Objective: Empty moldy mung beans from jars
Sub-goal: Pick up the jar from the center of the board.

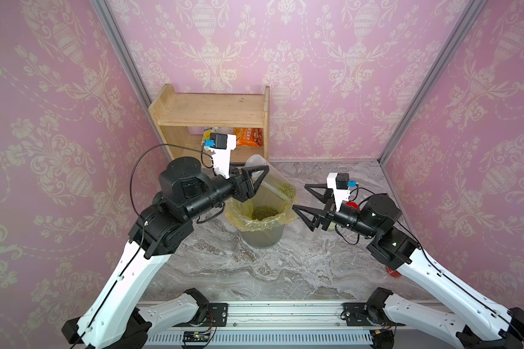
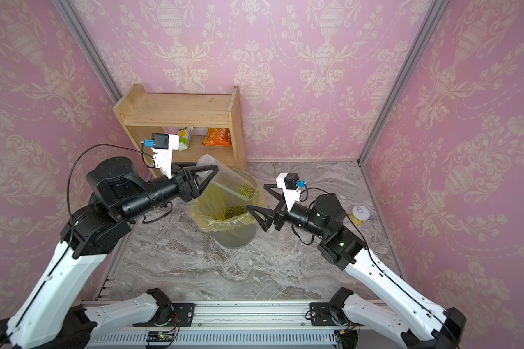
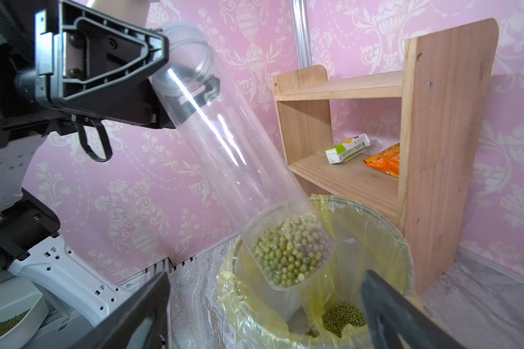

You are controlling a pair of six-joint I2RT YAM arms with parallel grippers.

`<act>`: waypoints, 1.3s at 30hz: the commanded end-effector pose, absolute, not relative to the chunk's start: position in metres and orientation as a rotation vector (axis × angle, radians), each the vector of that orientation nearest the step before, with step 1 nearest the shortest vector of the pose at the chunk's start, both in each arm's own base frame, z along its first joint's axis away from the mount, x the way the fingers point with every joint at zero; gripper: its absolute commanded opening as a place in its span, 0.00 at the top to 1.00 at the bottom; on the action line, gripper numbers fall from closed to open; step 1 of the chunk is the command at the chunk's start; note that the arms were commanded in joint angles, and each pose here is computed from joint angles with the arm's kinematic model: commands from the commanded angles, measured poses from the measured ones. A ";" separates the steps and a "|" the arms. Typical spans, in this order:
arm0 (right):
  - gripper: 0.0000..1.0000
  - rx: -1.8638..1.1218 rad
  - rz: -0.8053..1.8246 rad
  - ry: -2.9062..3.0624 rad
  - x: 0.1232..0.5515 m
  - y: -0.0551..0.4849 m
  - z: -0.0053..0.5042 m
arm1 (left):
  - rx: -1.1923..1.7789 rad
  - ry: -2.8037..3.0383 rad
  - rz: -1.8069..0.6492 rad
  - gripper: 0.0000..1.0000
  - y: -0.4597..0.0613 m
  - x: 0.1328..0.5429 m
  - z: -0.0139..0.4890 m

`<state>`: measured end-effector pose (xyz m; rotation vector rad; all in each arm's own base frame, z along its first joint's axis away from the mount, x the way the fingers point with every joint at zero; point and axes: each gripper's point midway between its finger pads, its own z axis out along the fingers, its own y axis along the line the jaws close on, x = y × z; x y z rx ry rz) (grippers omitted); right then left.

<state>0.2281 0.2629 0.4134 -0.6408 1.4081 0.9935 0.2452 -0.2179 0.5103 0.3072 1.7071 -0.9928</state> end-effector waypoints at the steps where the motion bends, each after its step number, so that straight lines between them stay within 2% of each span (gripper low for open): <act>1: 0.00 -0.631 0.972 1.294 0.228 0.259 0.432 | 0.316 1.587 -1.144 0.68 -0.224 0.240 0.547; 8: 0.00 -0.556 0.944 1.260 0.243 0.250 0.440 | 0.251 1.561 -1.354 0.69 -0.230 0.263 0.552; 14: 0.00 -0.517 0.928 1.239 0.252 0.248 0.444 | 0.245 1.571 -1.406 0.70 -0.235 0.271 0.548; 30: 0.00 -0.480 0.860 1.235 0.283 0.249 0.452 | 0.290 1.629 -1.437 0.70 -0.235 0.263 0.540; 39: 0.00 -0.517 0.860 1.240 0.284 0.250 0.453 | 0.282 1.663 -1.450 0.69 -0.230 0.264 0.532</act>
